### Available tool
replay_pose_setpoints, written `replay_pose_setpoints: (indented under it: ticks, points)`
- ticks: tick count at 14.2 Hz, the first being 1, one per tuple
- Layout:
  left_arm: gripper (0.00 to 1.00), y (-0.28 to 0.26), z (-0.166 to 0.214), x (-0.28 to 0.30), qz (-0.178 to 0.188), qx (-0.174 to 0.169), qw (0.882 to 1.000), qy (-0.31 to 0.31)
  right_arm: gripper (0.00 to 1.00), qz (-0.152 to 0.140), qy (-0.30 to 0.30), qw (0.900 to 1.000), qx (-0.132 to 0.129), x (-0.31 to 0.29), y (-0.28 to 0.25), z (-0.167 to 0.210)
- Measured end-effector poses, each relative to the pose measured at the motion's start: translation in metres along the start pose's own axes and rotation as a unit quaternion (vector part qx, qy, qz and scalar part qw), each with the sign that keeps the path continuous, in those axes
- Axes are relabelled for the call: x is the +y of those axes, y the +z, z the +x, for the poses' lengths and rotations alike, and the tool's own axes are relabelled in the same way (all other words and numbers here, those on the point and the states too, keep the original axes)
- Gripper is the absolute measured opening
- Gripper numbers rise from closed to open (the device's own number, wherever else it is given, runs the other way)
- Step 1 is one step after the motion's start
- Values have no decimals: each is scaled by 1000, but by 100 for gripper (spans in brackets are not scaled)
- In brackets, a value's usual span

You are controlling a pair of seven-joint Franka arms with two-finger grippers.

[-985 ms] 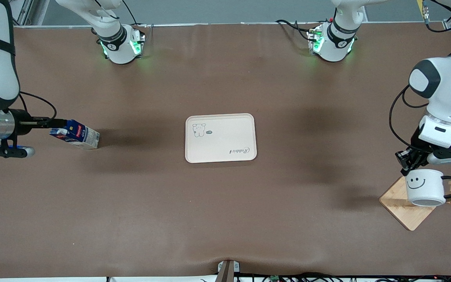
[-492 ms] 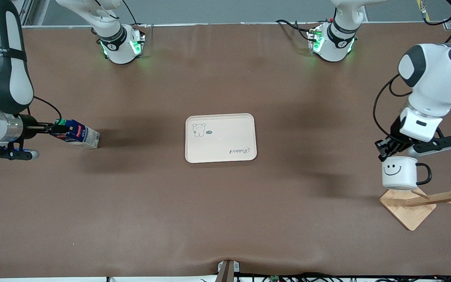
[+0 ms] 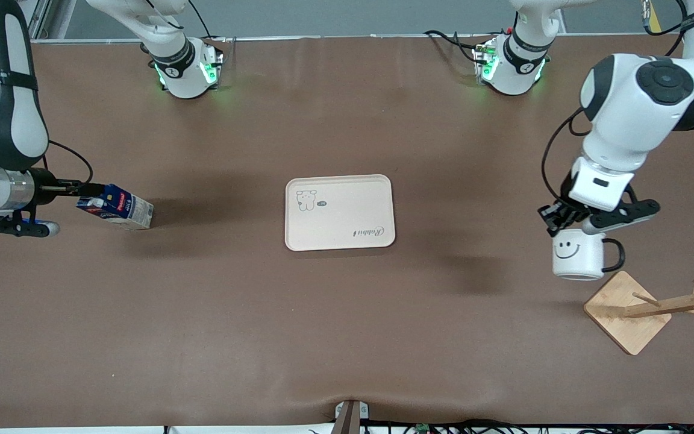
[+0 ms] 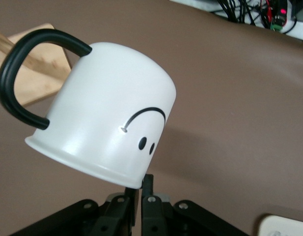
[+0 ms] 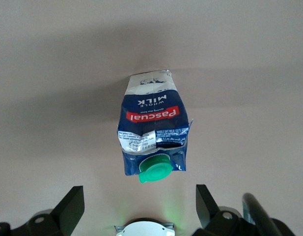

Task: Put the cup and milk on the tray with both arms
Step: 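Lift the mug off the stand with the left gripper toward the tray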

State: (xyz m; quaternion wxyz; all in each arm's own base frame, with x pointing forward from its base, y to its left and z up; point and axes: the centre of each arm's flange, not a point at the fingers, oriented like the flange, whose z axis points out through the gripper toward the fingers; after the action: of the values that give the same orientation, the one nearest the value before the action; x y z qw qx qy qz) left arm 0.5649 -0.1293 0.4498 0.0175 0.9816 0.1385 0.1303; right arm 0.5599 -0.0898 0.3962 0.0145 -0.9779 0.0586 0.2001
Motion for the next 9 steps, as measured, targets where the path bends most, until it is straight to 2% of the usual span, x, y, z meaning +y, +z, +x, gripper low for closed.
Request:
replay_pose_setpoints:
  ticks: [2, 6, 9]
  points:
    - [6, 3, -18, 26, -1, -14, 1000, 0, 100, -1, 0, 1000, 24, 1, 3, 5]
    - [6, 10, -42, 61, 6, -50, 999, 13, 100, -2, -1, 996, 92, 2, 31, 2]
    - [6, 13, -46, 88, 7, -80, 997, 6, 100, 1, 2, 995, 97, 9, 47, -9]
